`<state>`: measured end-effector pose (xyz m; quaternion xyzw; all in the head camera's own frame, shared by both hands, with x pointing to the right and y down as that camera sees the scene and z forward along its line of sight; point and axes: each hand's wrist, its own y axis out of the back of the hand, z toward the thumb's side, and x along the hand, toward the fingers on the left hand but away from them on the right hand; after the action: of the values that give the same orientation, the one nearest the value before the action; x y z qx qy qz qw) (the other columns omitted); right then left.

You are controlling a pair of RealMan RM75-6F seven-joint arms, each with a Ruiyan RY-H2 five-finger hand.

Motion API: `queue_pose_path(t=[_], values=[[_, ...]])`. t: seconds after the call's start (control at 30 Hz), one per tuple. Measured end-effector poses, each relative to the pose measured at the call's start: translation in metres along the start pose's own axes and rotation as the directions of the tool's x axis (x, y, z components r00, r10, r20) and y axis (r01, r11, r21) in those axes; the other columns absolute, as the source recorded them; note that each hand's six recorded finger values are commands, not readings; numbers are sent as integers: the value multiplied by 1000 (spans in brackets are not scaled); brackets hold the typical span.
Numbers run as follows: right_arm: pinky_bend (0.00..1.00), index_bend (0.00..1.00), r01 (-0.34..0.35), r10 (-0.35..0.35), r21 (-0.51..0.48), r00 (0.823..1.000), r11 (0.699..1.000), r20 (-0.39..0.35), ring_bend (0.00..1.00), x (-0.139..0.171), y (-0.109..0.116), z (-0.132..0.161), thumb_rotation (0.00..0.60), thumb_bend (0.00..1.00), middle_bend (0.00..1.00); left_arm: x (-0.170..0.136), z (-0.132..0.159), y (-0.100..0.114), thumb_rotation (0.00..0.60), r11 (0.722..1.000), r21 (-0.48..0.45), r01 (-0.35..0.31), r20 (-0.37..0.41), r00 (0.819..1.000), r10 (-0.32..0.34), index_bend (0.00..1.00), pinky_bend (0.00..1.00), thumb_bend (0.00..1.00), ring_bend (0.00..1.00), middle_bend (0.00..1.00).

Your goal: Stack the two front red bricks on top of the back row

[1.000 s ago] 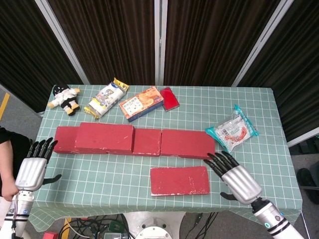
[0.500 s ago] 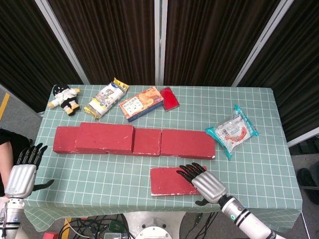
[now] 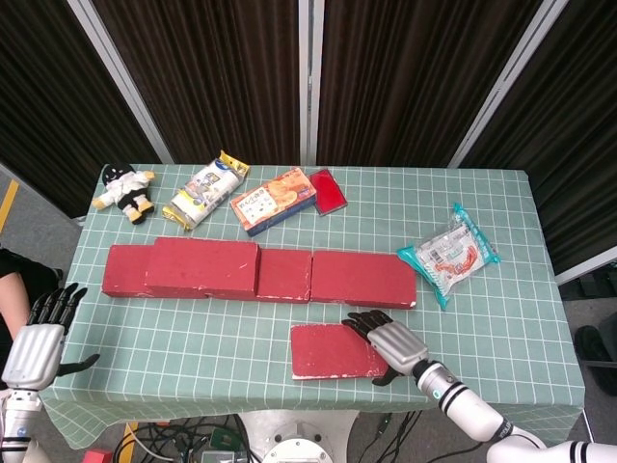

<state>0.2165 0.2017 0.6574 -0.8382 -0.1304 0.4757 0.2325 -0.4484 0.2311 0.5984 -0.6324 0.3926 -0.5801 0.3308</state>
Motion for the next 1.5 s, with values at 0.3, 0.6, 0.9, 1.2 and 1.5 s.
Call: queue_pose_path(t=[0.3, 0.6, 0.9, 1.2, 1.5], values=[[0, 0, -30, 29, -46, 999, 999, -21, 0, -11, -6, 4, 600, 0, 0, -1, 1, 0, 600, 1000, -1, 12, 4, 1000, -12, 51, 0, 0, 0, 0], [0, 0, -48, 47, -49, 999, 998, -14, 0, -18, -9, 2, 600, 0, 0, -2, 0, 0, 600, 1000, -3, 22, -2, 1000, -22, 50, 0, 0, 0, 0], [0, 0, -63, 62, -31, 998, 998, -2, 0, -26, -13, 1, 600, 0, 0, -2, -2, -2, 600, 999, 2, 33, -7, 999, -33, 50, 0, 0, 0, 0], [0, 0, -34, 35, -46, 999, 998, 19, 0, -26, -12, 1, 600, 39, 49, -1, -6, -5, 600, 999, -5, 43, -17, 999, -43, 50, 0, 0, 0, 0], [1, 0, -38, 40, -49, 999, 998, 34, 0, -27, -15, -1, 600, 51, 82, -1, -10, -8, 600, 998, -11, 54, -27, 998, -55, 50, 0, 0, 0, 0]])
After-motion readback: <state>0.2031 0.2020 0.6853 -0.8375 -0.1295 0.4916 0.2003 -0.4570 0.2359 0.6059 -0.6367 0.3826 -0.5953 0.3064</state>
